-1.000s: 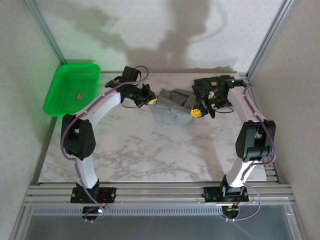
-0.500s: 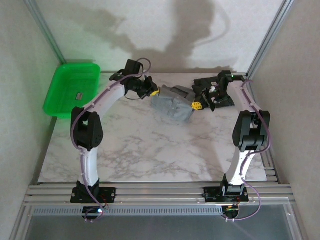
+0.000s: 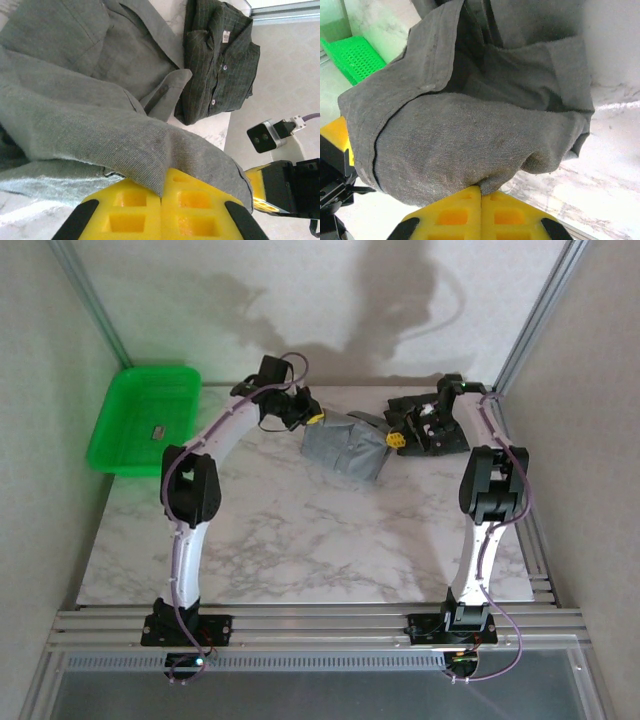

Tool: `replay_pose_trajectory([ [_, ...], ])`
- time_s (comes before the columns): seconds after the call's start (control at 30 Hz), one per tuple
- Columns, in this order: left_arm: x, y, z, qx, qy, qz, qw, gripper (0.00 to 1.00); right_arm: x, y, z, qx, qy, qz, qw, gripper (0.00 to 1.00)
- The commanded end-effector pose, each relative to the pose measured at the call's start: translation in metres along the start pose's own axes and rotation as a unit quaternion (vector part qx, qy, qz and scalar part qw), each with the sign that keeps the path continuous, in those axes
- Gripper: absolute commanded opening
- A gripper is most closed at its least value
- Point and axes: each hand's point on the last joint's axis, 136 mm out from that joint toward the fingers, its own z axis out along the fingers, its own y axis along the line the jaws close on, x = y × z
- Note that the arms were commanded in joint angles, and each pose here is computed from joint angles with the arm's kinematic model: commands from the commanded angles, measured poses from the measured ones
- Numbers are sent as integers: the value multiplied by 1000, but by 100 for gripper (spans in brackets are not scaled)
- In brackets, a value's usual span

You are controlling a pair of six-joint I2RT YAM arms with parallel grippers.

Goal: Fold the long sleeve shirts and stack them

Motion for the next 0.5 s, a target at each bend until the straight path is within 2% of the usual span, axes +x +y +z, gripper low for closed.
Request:
replay_pose_trajectory([
  [0.0,-17,0,5,12,-9,2,1000,0,-15,-5,0,1,-2,3,1000,0],
  [0.2,-28,12,22,16,-8,-8,1000,0,-40,-17,5,16,-10,10,1000,0],
  [0.47,-49,11,35,37,-19,-13,999,0,-66,-17,14,13,-13,10,1000,2],
])
